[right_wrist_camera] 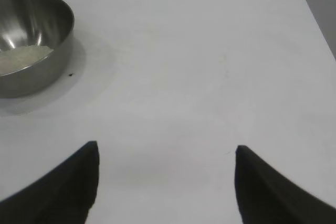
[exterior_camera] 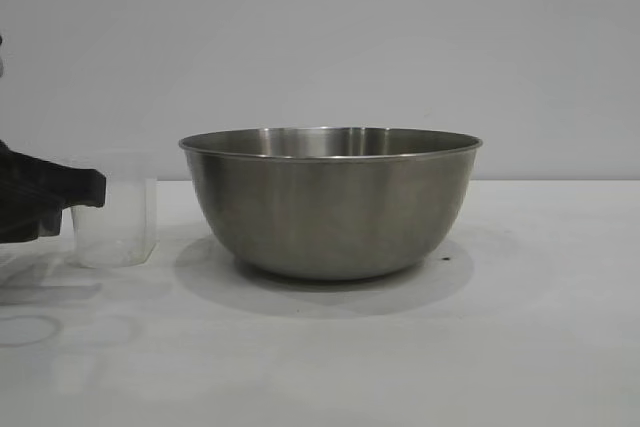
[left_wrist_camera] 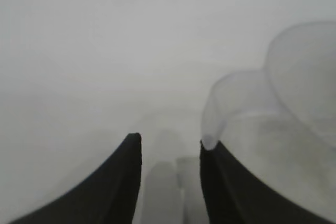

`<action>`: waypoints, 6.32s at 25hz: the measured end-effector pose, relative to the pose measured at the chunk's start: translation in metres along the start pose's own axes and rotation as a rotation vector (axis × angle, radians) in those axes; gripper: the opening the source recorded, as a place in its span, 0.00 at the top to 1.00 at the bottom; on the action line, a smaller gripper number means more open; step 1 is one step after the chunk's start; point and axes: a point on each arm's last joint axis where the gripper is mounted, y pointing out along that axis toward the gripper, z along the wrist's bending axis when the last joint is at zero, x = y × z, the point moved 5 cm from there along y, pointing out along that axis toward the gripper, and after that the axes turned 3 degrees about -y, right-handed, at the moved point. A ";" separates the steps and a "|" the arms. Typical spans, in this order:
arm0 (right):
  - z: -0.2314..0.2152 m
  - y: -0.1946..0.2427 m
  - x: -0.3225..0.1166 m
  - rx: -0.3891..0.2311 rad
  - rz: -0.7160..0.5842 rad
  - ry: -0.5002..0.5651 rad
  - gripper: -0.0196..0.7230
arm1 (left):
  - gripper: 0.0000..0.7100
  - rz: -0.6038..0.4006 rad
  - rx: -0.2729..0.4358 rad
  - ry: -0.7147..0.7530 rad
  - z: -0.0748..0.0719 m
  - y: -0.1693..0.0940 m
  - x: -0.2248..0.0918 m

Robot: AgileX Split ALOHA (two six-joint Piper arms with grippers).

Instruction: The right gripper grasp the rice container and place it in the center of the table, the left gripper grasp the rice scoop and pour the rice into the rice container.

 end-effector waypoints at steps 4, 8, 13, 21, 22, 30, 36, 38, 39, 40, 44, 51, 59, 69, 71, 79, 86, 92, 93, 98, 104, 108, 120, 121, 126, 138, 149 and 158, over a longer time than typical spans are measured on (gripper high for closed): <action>0.000 0.000 0.000 0.000 0.000 0.000 0.33 | 0.69 0.018 -0.018 0.020 0.003 -0.010 -0.003; 0.000 0.000 0.000 0.000 0.000 0.000 0.33 | 0.69 0.024 -0.026 0.027 0.007 -0.023 0.000; 0.000 0.000 0.000 0.000 0.000 0.000 0.33 | 0.69 -0.001 -0.014 0.007 0.014 -0.037 0.010; 0.000 0.000 0.000 0.000 0.000 0.000 0.33 | 0.69 -0.025 -0.011 -0.010 0.015 -0.043 0.017; 0.000 0.000 0.000 0.000 0.000 0.000 0.33 | 0.69 -0.025 -0.011 -0.010 0.015 -0.043 0.017; 0.000 0.000 0.000 0.000 0.000 0.000 0.33 | 0.69 -0.020 -0.017 0.001 0.025 -0.041 0.020; 0.000 0.000 0.000 0.000 0.000 0.000 0.33 | 0.69 -0.032 -0.037 0.015 0.050 -0.033 0.032; 0.000 0.000 0.000 0.000 0.000 0.000 0.33 | 0.69 -0.035 -0.025 0.013 0.060 -0.032 0.034; 0.000 0.000 0.000 0.000 0.000 0.000 0.33 | 0.69 -0.036 -0.020 0.012 0.064 -0.031 0.035; 0.000 0.000 0.000 0.000 0.000 0.000 0.33 | 0.69 -0.037 -0.016 0.011 0.067 -0.031 0.036; 0.000 0.000 0.000 0.000 0.000 0.000 0.33 | 0.69 -0.042 0.000 0.007 0.079 -0.030 0.039; 0.000 0.000 0.000 0.000 0.000 0.000 0.33 | 0.69 -0.092 -0.024 0.018 0.082 -0.019 0.054; 0.000 0.000 0.000 0.000 0.000 0.000 0.33 | 0.69 -0.115 -0.039 0.028 0.075 -0.003 0.084; 0.000 0.000 0.000 0.000 0.000 0.000 0.33 | 0.69 0.053 -0.013 0.070 0.068 0.006 0.132; 0.000 0.000 0.000 0.000 0.000 0.000 0.33 | 0.69 0.111 -0.006 0.090 0.067 0.006 0.139; 0.000 0.000 0.000 0.000 0.000 0.000 0.33 | 0.69 0.332 0.056 0.109 0.068 0.003 0.164; 0.000 0.000 0.000 0.000 0.000 0.000 0.33 | 0.69 0.492 0.052 0.098 0.061 -0.006 0.185; 0.000 0.000 0.000 0.000 0.000 0.000 0.33 | 0.69 0.574 0.044 0.111 0.057 -0.015 0.202; 0.000 0.000 0.000 0.000 0.000 0.000 0.33 | 0.69 0.591 0.045 0.111 0.057 -0.017 0.202; 0.000 0.000 0.000 0.000 0.000 0.000 0.33 | 0.69 0.666 0.042 0.133 0.056 -0.025 0.204; 0.000 0.000 0.000 0.000 0.000 0.000 0.33 | 0.54 0.737 0.042 0.137 0.056 -0.039 0.200; 0.000 0.000 0.000 0.000 0.000 0.000 0.33 | 0.46 0.762 0.041 0.140 0.055 -0.059 0.205; 0.000 0.000 0.000 0.000 0.000 0.000 0.33 | 0.46 0.833 0.020 0.170 0.051 -0.129 0.218; 0.000 0.000 0.000 0.000 0.000 0.000 0.33 | 0.46 0.817 0.019 0.171 0.050 -0.134 0.221; 0.000 0.000 0.000 0.000 0.000 0.000 0.33 | 0.46 0.705 0.009 0.176 0.047 -0.168 0.236; 0.000 0.000 0.000 0.000 0.000 0.000 0.33 | 0.46 0.564 0.009 0.186 0.054 -0.254 0.199; 0.000 0.000 0.000 0.000 0.000 0.000 0.33 | 0.46 0.479 0.012 0.154 0.063 -0.292 0.143; 0.000 0.000 0.000 0.000 0.000 0.000 0.33 | 0.46 0.369 0.006 0.145 0.070 -0.287 0.107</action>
